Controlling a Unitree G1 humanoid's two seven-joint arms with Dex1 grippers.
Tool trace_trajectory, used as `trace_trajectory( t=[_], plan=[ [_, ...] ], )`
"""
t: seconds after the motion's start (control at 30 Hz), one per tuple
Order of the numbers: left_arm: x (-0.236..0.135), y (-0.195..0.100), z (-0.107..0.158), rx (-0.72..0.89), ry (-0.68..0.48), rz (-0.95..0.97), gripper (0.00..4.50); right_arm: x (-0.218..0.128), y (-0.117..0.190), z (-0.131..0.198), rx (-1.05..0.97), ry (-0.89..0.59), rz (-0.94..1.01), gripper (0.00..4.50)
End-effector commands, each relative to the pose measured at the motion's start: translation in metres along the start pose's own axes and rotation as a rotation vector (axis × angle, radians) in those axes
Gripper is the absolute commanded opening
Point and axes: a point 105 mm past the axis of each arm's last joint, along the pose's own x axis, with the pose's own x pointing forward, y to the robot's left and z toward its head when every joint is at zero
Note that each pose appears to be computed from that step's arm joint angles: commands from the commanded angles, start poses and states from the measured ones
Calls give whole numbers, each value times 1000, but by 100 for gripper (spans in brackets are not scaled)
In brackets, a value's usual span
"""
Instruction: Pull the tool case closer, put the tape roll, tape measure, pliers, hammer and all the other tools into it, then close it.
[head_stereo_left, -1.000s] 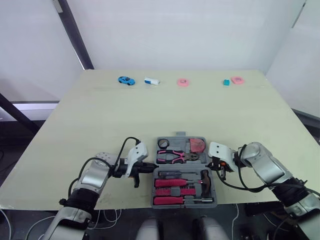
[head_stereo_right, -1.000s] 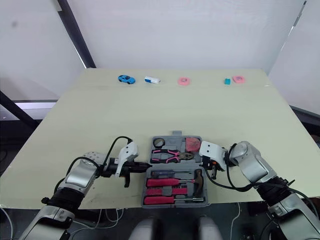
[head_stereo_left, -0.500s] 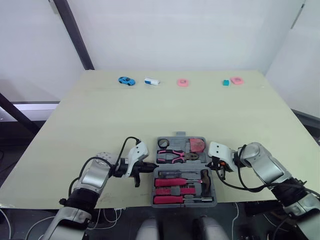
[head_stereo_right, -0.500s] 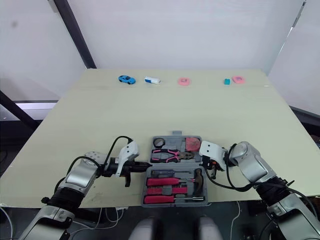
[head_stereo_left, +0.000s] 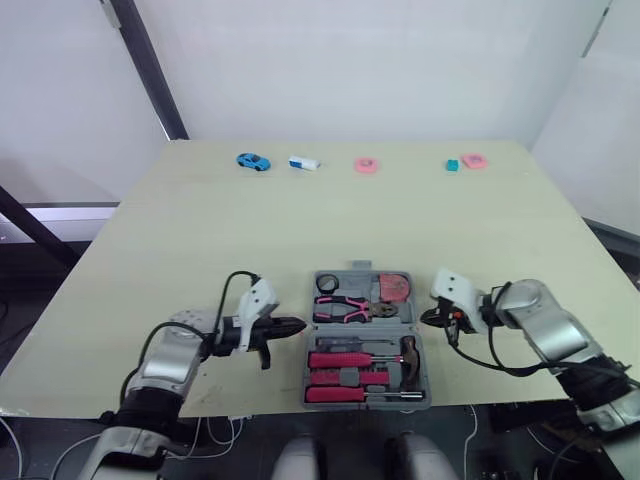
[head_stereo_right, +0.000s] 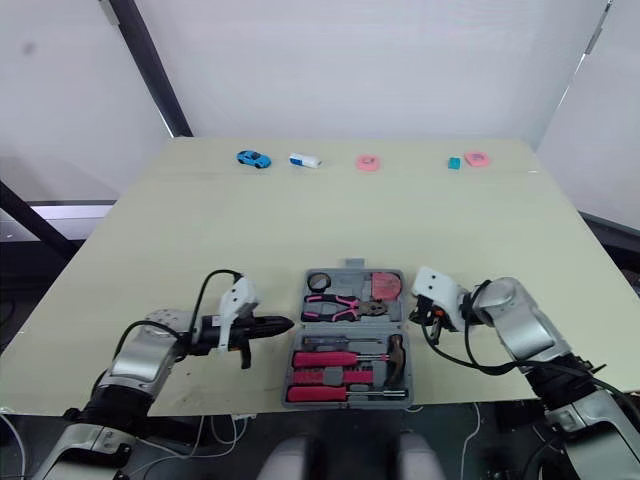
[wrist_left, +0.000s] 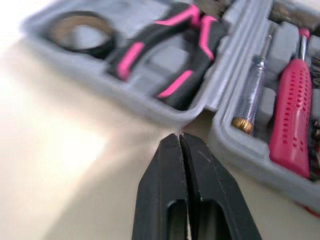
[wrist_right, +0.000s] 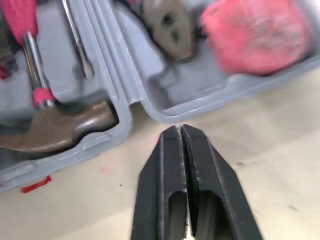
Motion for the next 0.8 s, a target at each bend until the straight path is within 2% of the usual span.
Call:
trace_trajectory(
  t=[0.03,0.17,0.2,0.4,0.63,0.8],
  plan=[
    [-23,-1,5,4,-64,28,189,-28,8,-2,13,-59,4,185],
    [-45,-3,-1,-22,-104,77,381,-58,10,-11,53,-108,-51,380],
    [-50,-3,-1,-29,-117,92,447,-66,12,-13,62,-128,-64,447],
    [-80,-12,7,-102,-253,134,447,-106,27,-29,165,-259,-154,447],
    [-100,-16,6,-115,-276,185,447,-141,38,-48,293,-269,-275,447],
    [-85,-30,22,-49,-294,88,447,-126,45,-37,413,-288,-213,447]
  ],
)
